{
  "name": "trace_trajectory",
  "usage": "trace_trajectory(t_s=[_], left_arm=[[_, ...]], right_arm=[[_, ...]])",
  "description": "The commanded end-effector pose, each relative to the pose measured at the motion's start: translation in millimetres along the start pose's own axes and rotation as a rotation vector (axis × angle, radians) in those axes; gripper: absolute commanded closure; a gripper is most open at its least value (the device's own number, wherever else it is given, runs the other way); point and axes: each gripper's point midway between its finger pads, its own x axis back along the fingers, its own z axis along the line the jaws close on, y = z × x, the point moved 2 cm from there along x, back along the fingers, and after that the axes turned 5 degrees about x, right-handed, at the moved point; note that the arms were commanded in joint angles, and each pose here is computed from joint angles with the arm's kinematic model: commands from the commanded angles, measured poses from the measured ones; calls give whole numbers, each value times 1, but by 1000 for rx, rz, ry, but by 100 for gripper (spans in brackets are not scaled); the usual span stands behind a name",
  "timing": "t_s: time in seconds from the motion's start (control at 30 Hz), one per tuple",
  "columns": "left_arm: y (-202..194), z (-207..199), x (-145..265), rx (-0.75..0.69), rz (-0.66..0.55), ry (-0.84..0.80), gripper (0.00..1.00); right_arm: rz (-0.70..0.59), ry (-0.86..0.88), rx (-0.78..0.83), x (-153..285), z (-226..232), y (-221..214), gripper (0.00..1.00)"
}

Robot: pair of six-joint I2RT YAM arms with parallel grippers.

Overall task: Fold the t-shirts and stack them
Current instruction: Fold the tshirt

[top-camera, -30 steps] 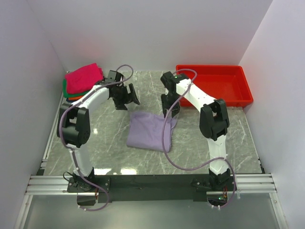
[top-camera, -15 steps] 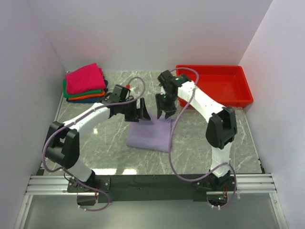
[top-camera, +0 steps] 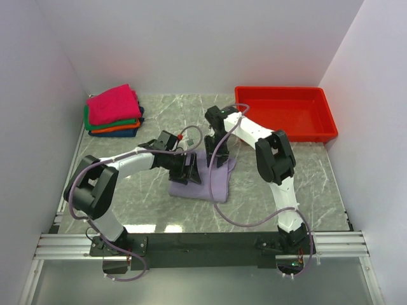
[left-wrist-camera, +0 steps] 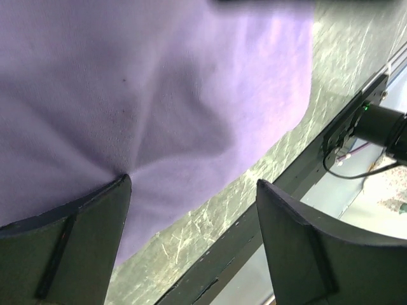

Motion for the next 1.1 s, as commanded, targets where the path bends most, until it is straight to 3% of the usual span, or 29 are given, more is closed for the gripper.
trace_trajectory(t_s=[0.0, 0.17, 0.4, 0.6, 0.77, 0.93, 1.07], left_arm=[[-8, -1, -7, -46, 16, -46, 16], [-26, 4, -16, -37, 62, -58, 16], [-20, -26, -8, -61, 56, -118, 16], [2, -49, 17, -79, -36, -87, 12], [32, -51, 48, -23, -184, -26, 9], [50, -22, 74, 111, -306, 29, 7], [39, 15, 73, 229, -306, 60, 7]], right_arm=[[-125, -29, -42, 19, -15, 35, 48], [-157, -62, -84, 21, -35, 50, 48], [-153, -63, -76, 18, -38, 51, 48], [-256, -58, -64, 63, -32, 46, 48], [-301, -34, -61, 86, -25, 23, 48], [-268, -12, 14, 83, -2, -14, 48], [-194, 10, 72, 56, 17, -44, 48]])
